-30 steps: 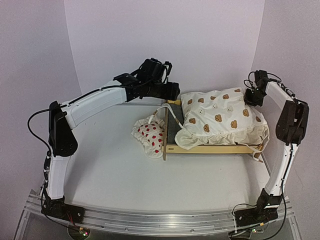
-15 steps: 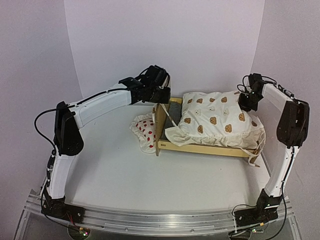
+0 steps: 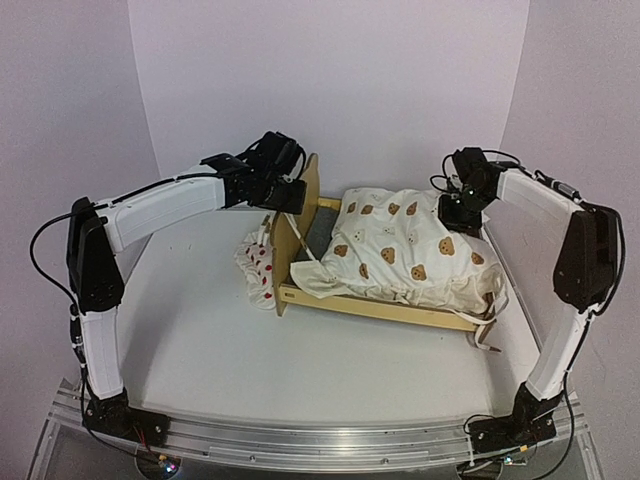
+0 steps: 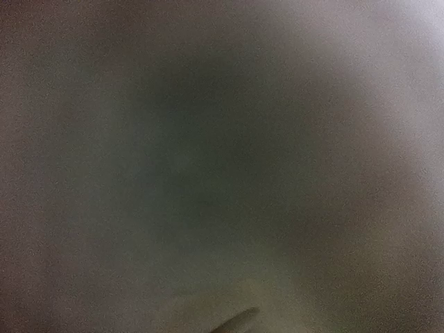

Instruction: Set up the pet bed

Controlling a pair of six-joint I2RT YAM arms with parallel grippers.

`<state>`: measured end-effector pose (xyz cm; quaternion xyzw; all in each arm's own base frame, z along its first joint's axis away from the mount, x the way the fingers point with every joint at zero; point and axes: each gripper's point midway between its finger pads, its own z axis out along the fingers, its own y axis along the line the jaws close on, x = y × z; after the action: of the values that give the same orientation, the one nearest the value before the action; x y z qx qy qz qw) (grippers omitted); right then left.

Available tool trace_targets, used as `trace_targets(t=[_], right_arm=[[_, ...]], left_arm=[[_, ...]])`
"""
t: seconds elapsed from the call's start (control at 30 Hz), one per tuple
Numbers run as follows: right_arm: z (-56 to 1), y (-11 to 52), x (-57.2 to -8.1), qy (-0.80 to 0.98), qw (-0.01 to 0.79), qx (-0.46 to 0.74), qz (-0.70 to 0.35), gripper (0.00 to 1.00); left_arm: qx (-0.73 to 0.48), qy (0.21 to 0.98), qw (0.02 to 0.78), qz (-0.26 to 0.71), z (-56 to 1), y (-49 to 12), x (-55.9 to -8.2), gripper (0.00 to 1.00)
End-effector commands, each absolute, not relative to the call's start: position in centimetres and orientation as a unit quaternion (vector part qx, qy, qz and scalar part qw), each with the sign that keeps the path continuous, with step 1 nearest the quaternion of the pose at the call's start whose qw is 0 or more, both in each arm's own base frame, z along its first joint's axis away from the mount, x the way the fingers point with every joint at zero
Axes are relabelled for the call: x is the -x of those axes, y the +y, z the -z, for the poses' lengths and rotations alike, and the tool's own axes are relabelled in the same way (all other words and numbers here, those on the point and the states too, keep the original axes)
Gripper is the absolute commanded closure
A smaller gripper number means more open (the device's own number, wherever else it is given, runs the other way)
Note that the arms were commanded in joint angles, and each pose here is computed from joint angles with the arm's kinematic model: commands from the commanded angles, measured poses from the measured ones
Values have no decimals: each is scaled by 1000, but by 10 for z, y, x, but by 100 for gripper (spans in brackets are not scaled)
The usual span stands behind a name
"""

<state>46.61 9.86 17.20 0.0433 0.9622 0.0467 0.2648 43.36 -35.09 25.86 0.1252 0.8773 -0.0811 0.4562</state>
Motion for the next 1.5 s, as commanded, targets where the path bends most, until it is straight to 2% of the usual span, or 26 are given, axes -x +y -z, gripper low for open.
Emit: trace_targets(t=[0.0, 0.07, 0.17, 0.27, 0.43, 0.53, 0.63, 1.0, 1.47], right_arm=[[-199, 96, -448, 954, 290, -54, -47, 100], [-202, 88, -441, 953, 295, -54, -30, 100], [-206, 76, -433, 951, 304, -53, -1, 100], [-209, 64, -427, 950, 308, -48, 33, 100], [-201, 48, -416, 950, 300, -42, 71, 100], [-190, 40, -412, 953, 287, -39, 94, 100], [-180, 33, -410, 955, 274, -43, 104, 100], [-161, 31, -398, 964, 248, -60, 72, 100], [-169, 39, -399, 963, 257, -63, 48, 100]], left_arm=[[-156, 861, 475, 88, -310, -348, -408, 26], [-167, 852, 487, 95, -334, -358, -400, 17], [-190, 834, 500, 136, -363, -389, -380, 16], [-226, 821, 493, 180, -366, -430, -358, 16], [-249, 825, 465, 202, -326, -475, -362, 18], [-247, 833, 461, 181, -295, -486, -377, 15], [-231, 842, 455, 176, -273, -488, -396, 12], [-192, 868, 407, 211, -204, -470, -453, 12], [-196, 884, 323, 274, -135, -487, -454, 13]])
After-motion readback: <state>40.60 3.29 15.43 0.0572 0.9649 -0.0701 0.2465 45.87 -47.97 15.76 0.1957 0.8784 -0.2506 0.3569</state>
